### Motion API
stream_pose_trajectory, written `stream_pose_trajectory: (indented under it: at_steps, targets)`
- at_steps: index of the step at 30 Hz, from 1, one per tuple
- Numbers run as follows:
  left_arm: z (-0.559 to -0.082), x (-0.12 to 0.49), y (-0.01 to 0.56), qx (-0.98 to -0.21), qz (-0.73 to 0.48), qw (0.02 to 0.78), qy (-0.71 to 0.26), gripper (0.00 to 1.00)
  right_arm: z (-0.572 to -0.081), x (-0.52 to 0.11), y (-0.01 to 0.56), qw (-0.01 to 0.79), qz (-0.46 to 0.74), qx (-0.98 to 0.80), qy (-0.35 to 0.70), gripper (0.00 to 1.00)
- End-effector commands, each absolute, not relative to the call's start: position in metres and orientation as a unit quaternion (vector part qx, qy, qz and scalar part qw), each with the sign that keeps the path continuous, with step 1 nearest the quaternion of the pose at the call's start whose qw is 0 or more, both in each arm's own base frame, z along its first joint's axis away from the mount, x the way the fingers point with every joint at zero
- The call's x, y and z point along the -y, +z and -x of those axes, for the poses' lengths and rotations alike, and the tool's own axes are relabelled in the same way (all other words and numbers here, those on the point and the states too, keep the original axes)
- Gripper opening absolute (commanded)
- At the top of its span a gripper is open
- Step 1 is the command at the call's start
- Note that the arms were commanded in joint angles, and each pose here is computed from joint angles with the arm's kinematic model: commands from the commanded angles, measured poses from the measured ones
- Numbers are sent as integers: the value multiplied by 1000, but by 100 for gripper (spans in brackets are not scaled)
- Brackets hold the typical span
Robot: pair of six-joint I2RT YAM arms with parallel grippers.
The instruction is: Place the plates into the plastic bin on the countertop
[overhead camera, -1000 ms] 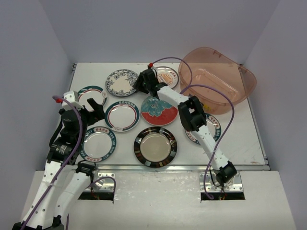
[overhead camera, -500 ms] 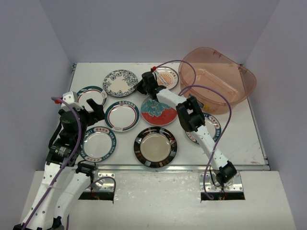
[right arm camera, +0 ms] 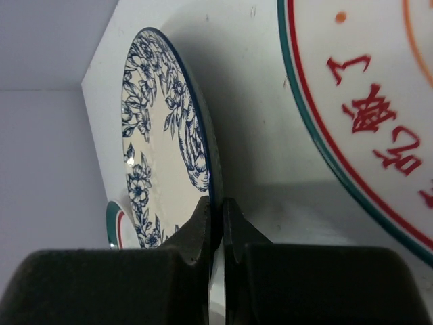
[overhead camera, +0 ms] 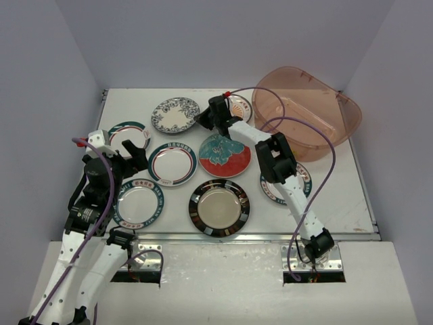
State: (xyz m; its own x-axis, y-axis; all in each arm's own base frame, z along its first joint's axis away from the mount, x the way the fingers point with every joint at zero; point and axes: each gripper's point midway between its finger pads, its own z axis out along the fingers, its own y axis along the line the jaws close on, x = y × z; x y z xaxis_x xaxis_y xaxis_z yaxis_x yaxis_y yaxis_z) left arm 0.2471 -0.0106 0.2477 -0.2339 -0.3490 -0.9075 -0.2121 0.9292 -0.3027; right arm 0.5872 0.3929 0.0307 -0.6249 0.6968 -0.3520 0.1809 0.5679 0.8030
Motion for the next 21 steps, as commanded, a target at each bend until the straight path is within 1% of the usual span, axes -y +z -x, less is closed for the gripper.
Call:
stream_pose_trajectory:
  at_steps: [1,2,3,6,11,14,16,19,21]
  targets:
    - [-251,16,259,-769,175,611,-75,100,-619,-373,203,409,-275,-700,517,0]
    - [-251,16,259,-768,175,611,-75,100,-617,-369,200,405,-277,-703,516,0]
    - [-251,16,259,-768,175,611,-75,100,-614,-365,219,409,-270,-694,527,0]
    - [-251,16,258,-769,175,610,-75,100,-605,-352,253,417,-259,-682,541,0]
    - [-252,16,257,-771,174,608,-74,100,-594,-333,291,412,-242,-670,568,0]
    - [-252,16,258,-770,175,609,-74,100,-584,-318,324,426,-228,-658,577,0]
    - [-252,16,257,-770,175,609,-74,100,-582,-312,332,425,-226,-655,582,0]
    - [-252,16,257,-771,175,608,-73,100,-568,-284,361,445,-231,-644,578,0]
    - [-252,16,257,-771,174,608,-74,100,-569,-275,380,457,-221,-644,572,0]
